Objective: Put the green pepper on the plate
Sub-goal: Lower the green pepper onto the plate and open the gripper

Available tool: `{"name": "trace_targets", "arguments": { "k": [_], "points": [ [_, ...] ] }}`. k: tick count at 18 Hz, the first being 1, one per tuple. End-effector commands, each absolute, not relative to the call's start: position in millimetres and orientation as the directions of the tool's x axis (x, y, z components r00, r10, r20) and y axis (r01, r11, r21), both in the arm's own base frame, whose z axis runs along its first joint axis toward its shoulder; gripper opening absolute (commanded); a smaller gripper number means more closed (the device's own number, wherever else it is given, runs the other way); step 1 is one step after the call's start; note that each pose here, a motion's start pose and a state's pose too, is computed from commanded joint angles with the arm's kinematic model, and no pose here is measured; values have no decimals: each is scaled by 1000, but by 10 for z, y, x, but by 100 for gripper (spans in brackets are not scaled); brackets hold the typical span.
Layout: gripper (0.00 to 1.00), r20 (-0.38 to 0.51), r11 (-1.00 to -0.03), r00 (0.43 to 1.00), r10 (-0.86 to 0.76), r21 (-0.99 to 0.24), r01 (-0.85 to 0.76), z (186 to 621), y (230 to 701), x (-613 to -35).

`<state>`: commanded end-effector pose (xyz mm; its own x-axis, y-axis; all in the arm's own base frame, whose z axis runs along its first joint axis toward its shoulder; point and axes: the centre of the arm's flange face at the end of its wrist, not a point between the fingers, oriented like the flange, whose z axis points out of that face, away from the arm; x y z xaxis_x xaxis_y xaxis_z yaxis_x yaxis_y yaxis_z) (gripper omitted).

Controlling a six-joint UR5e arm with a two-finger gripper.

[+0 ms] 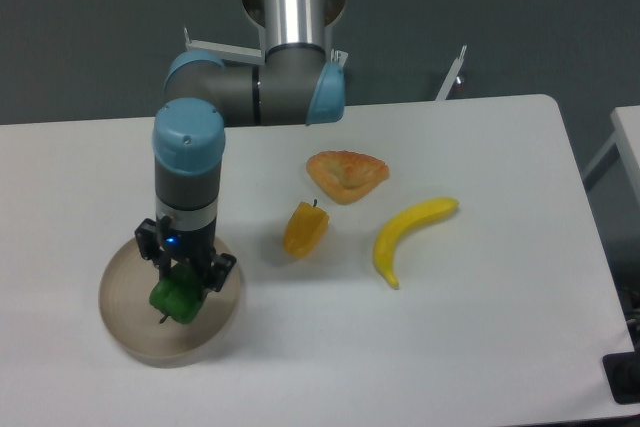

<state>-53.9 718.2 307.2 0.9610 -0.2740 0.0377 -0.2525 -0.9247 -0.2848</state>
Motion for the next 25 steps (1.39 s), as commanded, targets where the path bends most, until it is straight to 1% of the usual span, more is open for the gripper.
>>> {"name": "trace_targets", "arguments": {
  "k": [2, 10, 25],
  "points": [
    [41, 38, -920, 951, -306, -269, -285, 2985, 7124, -501],
    [41, 53, -923, 947, -316, -248, -295, 2834, 7113, -420],
    [42, 67, -925, 945, -321, -235, -297, 2715, 7134, -377]
  ]
}}
